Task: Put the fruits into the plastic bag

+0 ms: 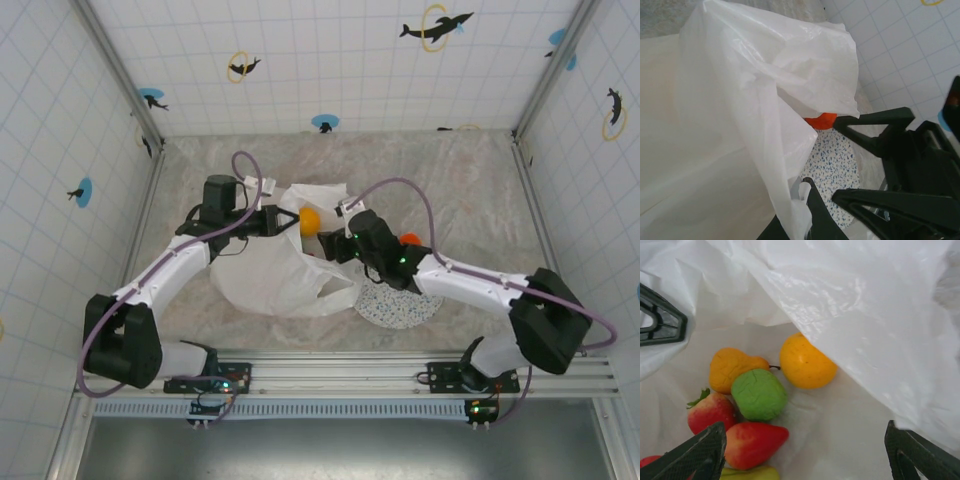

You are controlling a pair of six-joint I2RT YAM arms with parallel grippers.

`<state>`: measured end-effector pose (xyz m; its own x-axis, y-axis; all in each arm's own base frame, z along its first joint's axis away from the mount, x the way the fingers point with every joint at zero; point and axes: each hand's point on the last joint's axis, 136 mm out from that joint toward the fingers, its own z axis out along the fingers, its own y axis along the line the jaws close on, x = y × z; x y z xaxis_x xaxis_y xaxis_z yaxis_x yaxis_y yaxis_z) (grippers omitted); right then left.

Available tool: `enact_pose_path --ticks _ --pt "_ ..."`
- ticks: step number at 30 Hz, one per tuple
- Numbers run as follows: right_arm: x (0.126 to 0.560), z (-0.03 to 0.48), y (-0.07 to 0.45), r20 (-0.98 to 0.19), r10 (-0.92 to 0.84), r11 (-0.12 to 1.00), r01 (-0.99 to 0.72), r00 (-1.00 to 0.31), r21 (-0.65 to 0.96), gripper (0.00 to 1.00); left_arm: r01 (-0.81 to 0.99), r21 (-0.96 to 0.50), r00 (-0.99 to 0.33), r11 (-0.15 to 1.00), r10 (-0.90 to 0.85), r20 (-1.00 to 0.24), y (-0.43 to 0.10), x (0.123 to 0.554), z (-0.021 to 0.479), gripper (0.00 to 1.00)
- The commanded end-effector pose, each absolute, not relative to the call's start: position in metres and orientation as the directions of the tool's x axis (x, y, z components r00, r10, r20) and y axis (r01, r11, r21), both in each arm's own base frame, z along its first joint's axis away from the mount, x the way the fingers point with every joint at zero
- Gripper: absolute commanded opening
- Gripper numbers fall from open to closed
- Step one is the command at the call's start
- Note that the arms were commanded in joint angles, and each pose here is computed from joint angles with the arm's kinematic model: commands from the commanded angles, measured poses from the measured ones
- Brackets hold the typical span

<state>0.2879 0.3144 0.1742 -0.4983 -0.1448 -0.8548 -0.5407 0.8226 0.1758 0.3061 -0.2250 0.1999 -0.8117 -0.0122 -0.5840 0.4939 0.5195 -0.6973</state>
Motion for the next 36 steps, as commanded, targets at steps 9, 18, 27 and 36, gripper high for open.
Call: enact_pose_path --ticks 9,18,27,36 --pt "0.259 0.213 0.282 -0.907 -0.113 0.742 -0.642 -0.405 0.194 0.83 0.488 -0.685 -0.815 0.541 0.002 -0.579 -0.222 0.311 0.190 0.00" --pt "0.257 0.230 0.226 -0.905 -0.086 0.813 -0.554 -0.417 0.178 0.83 0.480 -0.683 -0.819 0.551 0.000 -0.574 -0.221 0.312 0.188 0.00" --pt "0.275 0.182 0.153 -0.811 -0.079 0.949 -0.292 -0.580 0.116 0.84 0.481 -0.680 -0.817 0.554 0.001 -0.577 -0.221 0.312 0.190 0.00" --pt "0.292 0.119 0.130 -0.675 -0.088 0.981 -0.182 -0.733 0.070 0.87 0.485 -0.681 -0.814 0.548 -0.001 -0.581 -0.221 0.311 0.193 0.00"
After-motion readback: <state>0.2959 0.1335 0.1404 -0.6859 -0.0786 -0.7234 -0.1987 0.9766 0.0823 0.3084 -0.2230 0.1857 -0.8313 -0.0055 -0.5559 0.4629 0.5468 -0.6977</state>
